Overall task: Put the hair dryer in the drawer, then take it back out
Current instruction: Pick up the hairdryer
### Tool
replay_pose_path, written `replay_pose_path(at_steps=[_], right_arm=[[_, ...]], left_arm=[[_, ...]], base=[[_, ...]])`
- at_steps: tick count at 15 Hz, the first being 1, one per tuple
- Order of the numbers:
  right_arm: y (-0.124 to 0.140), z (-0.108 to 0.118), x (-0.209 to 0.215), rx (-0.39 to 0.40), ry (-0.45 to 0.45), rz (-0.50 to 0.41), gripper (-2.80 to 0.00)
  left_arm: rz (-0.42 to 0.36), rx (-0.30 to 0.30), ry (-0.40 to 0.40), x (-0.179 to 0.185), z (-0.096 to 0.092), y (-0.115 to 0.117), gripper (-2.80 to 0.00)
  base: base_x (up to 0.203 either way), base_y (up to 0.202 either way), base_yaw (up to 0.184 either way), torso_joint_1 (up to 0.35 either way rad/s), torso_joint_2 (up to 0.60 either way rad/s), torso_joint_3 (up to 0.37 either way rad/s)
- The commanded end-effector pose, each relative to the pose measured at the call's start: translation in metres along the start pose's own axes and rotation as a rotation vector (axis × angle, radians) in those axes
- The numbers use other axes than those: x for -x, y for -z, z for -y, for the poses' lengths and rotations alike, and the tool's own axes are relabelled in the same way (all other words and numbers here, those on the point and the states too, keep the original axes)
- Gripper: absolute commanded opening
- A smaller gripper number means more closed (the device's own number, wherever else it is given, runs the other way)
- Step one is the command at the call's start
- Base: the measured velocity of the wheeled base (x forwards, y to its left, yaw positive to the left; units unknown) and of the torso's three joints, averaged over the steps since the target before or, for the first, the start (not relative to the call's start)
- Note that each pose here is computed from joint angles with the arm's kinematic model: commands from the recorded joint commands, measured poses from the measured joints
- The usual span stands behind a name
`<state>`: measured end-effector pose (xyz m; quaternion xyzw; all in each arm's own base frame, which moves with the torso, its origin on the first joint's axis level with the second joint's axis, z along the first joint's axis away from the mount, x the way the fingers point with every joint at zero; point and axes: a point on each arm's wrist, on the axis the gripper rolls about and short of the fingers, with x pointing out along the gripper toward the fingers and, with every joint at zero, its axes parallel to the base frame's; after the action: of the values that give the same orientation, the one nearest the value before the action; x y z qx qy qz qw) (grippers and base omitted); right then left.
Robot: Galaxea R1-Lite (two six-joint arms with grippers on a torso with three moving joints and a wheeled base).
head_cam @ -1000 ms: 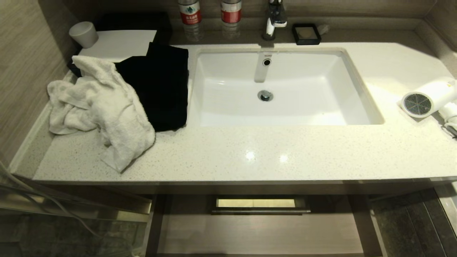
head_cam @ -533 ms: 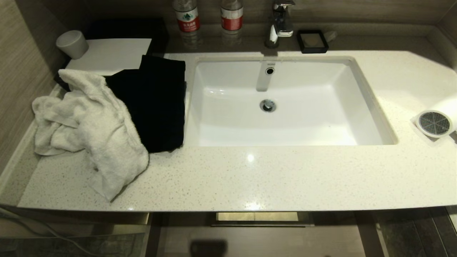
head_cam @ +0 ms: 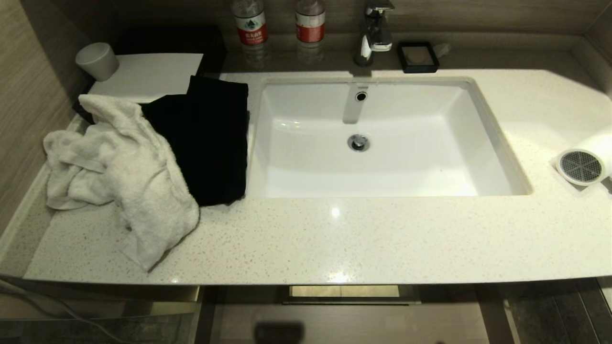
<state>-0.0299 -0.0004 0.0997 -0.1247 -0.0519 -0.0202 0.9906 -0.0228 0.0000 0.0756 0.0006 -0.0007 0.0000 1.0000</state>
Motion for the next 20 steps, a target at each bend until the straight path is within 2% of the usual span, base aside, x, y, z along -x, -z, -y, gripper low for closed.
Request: replay_pose_path(at_steps=[1, 3, 4, 5, 7, 11, 14, 17, 20], right_arm=[[-0.037, 0.011, 0.018, -0.02, 0.07, 0.02, -2.8], [-0.062, 0.021, 0.05, -0.024, 0.149, -0.107, -2.8], [-0.071, 0.025, 0.066, -0.019, 0.2, -0.192, -2.8], [-0.077, 0.029, 0.071, -0.015, 0.241, -0.313, -2.8], [-0.092, 0.033, 0.049, -0.061, 0.241, -0.489, -2.8], [-0.135, 0.044, -0.026, -0.153, 0.212, -0.492, -2.8], [-0.14, 0.04, -0.073, -0.184, 0.196, -0.612, -2.8], [-0.145, 0.039, -0.087, -0.235, 0.204, -0.627, -2.8], [-0.154, 0.037, -0.121, -0.263, 0.181, -0.686, -2.8]], left_arm=[[0.0, 0.0, 0.0, 0.0, 0.0, 0.0, -2.8], [0.001, 0.0, 0.0, 0.0, 0.0, 0.0, -2.8], [0.003, 0.0, 0.0, 0.0, 0.0, 0.0, -2.8], [0.001, 0.0, 0.0, 0.0, 0.0, 0.0, -2.8], [0.001, 0.0, 0.0, 0.0, 0.0, 0.0, -2.8], [0.003, 0.0, 0.0, 0.0, 0.0, 0.0, -2.8], [0.0, 0.0, 0.0, 0.0, 0.0, 0.0, -2.8], [0.0, 0.0, 0.0, 0.0, 0.0, 0.0, -2.8], [0.0, 0.0, 0.0, 0.0, 0.0, 0.0, -2.8]], base=[[0.0, 0.0, 0.0, 0.0, 0.0, 0.0], [0.0, 0.0, 0.0, 0.0, 0.0, 0.0], [0.0, 0.0, 0.0, 0.0, 0.0, 0.0], [0.0, 0.0, 0.0, 0.0, 0.0, 0.0], [0.0, 0.0, 0.0, 0.0, 0.0, 0.0], [0.0, 0.0, 0.0, 0.0, 0.0, 0.0], [0.0, 0.0, 0.0, 0.0, 0.0, 0.0], [0.0, 0.0, 0.0, 0.0, 0.0, 0.0], [0.0, 0.0, 0.0, 0.0, 0.0, 0.0]])
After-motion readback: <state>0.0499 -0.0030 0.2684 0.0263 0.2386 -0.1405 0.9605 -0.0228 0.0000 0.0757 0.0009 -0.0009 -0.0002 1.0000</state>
